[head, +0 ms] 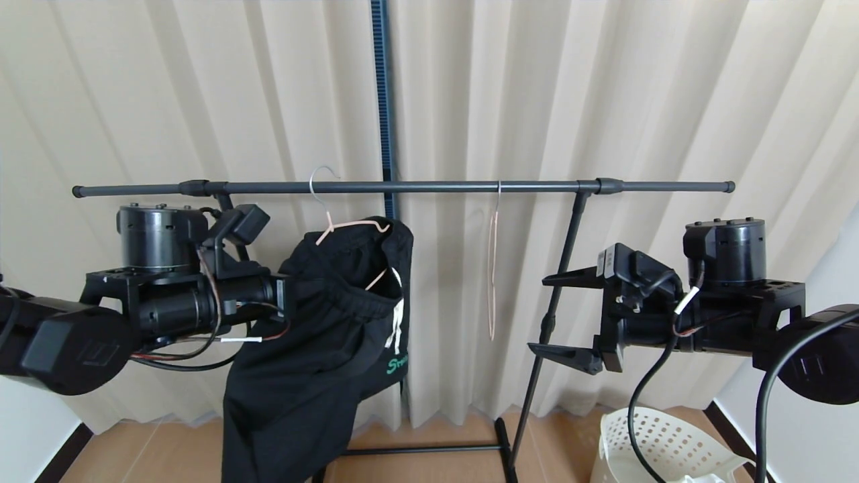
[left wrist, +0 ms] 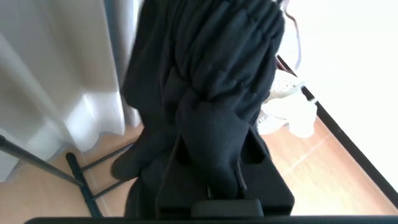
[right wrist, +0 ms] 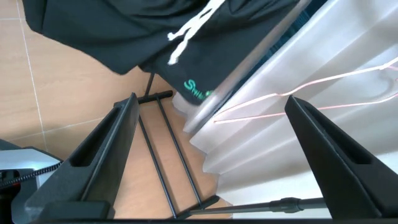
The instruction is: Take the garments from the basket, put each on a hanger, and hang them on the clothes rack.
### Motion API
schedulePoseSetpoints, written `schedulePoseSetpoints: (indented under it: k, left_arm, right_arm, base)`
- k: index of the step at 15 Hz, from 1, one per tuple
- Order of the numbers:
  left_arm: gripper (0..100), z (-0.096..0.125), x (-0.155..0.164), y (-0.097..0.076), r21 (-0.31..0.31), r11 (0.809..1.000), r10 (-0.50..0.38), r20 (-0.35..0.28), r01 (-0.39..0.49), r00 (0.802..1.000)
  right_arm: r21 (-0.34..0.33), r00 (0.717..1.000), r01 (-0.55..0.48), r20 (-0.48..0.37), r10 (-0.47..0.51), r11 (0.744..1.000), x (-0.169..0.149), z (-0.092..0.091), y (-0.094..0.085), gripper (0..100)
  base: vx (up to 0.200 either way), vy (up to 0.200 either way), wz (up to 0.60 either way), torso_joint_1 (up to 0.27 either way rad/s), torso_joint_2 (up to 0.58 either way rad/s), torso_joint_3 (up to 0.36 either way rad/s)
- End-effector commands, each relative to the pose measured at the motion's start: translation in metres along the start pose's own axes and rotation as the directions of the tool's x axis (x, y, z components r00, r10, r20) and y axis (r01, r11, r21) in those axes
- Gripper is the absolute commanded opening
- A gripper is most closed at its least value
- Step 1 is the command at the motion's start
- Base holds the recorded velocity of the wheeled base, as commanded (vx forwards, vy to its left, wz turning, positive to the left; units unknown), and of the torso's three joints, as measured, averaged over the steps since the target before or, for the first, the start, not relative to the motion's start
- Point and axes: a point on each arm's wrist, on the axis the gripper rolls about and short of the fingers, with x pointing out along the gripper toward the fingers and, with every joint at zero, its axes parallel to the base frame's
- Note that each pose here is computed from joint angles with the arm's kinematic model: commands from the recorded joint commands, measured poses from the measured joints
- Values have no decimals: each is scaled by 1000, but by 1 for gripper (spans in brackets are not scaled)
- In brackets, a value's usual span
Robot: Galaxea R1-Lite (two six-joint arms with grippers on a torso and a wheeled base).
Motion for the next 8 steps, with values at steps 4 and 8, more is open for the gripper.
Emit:
schedulePoseSetpoints:
  k: [4,8]
  left_arm:
    - [0,0,44,14,-43,998,40,-24,-41,999]
    - [0,5,65,23,-42,998,41,-11,-41,999]
  right_arm:
    - [1,1000,-2,-2,2,1000,1,-1,0,100]
    - [2,1000,-3,-3,3,1000,1,-1,0,100]
  base:
    - [0,0,0,0,0,0]
    - [0,0,0,0,0,0]
